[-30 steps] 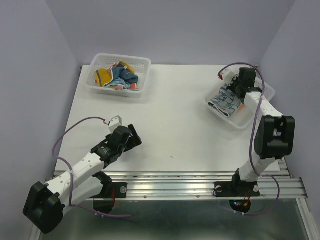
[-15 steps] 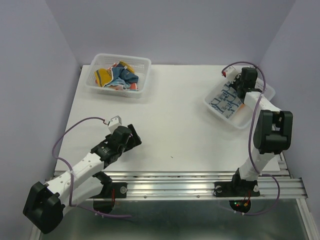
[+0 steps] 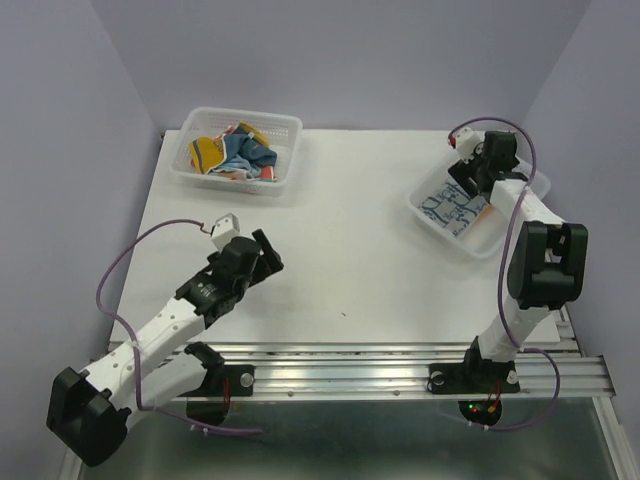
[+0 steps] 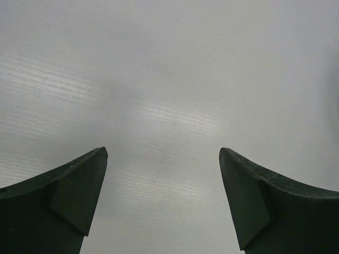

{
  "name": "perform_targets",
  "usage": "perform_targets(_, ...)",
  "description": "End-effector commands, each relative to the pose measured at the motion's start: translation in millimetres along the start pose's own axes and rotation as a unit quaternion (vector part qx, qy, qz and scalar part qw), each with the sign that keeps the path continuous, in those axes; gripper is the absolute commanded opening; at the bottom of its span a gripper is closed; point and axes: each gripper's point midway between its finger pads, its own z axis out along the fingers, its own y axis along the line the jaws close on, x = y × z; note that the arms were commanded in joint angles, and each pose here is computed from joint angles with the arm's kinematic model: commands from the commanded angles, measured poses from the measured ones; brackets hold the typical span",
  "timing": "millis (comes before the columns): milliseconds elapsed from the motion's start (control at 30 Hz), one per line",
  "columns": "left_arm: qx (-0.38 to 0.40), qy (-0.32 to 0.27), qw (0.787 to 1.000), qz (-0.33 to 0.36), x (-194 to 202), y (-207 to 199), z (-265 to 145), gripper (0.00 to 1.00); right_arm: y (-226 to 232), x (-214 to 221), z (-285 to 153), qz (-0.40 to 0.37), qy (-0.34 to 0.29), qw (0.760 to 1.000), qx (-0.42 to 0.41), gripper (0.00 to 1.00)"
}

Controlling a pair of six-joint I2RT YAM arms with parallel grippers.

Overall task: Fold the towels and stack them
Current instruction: Neatly place the folded towel into the bin, then grab crumpled towel

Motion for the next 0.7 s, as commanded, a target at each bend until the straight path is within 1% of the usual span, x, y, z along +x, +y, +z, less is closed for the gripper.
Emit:
perform_targets(0,-0.002,-0.096,0.995,-0.024,-76,-23,-14,0.99,-57,-71,-52,0.111,-0.094,0.989,0.039,1.00)
perform_targets(33,-0.014,-0.111,0.993,-0.025,-94,-19,-9,0.99,-68,-89,-65,0.137,-0.122,0.982,0.043,1.00)
perform_targets(67,-0.013,-0.120,0.992,-0.025,-107,-20,-7,0.99,-68,-101,-72,0.163,-0.142,0.976,0.035,1.00)
perform_targets(100,-0.001,-0.136,0.990,-0.030,-128,-28,-9,0.99,-66,-114,-80,0.225,-0.165,0.960,0.018,1.00)
perform_targets(133,0.001,-0.144,0.989,-0.030,-142,-31,-2,0.99,-62,-133,-94,0.250,-0.205,0.946,-0.019,1.00)
perform_targets(167,0.003,-0.152,0.988,-0.023,-155,-33,1,0.99,-56,-142,-97,0.278,-0.217,0.935,-0.041,1.00)
perform_targets(200,-0.008,-0.161,0.987,-0.013,-171,-27,5,0.99,-49,-153,-110,0.300,-0.236,0.922,-0.062,1.00)
perform_targets(233,-0.012,-0.169,0.986,-0.008,-190,-33,12,0.99,-42,-164,-119,0.342,-0.251,0.902,-0.084,1.00)
perform_targets(267,-0.013,-0.180,0.984,-0.002,-205,-36,17,0.99,-36,-168,-125,0.361,-0.254,0.893,-0.089,1.00)
perform_targets(300,-0.015,-0.177,0.984,0.022,-224,-37,30,0.99,-16,-182,-138,0.379,-0.264,0.880,-0.107,1.00)
perform_targets(333,0.003,-0.168,0.985,0.035,-231,-44,38,0.99,-8,-181,-140,0.386,-0.257,0.881,-0.098,1.00)
perform_targets(367,0.000,-0.160,0.986,0.040,-238,-43,47,0.99,4,-185,-146,0.398,-0.255,0.875,-0.103,1.00)
perform_targets(400,0.007,-0.170,0.985,0.040,-259,-52,46,0.99,21,-197,-161,0.399,-0.264,0.870,-0.118,1.00)
perform_targets(433,-0.015,-0.137,0.989,0.051,-255,-39,71,0.99,43,-185,-156,0.420,-0.237,0.867,-0.123,1.00)
perform_targets(467,-0.025,-0.135,0.989,0.056,-261,-36,78,0.99,55,-180,-157,0.428,-0.229,0.865,-0.131,1.00)
perform_targets(500,-0.027,-0.149,0.987,0.060,-279,-42,80,0.99,65,-179,-165,0.449,-0.228,0.852,-0.141,1.00)
perform_targets(533,-0.043,-0.132,0.986,0.086,-277,-32,99,0.99,88,-160,-157,0.455,-0.201,0.854,-0.151,1.00)
perform_targets(600,-0.023,-0.119,0.985,0.125,-281,-41,114,0.99,104,-143,-154,0.473,-0.180,0.849,-0.154,1.00)
perform_targets(633,-0.012,-0.128,0.982,0.141,-295,-51,114,0.99,111,-135,-153,0.483,-0.168,0.845,-0.155,1.00)
perform_targets(667,-0.016,-0.108,0.978,0.178,-289,-47,131,0.99,123,-120,-151,0.484,-0.149,0.848,-0.158,1.00)
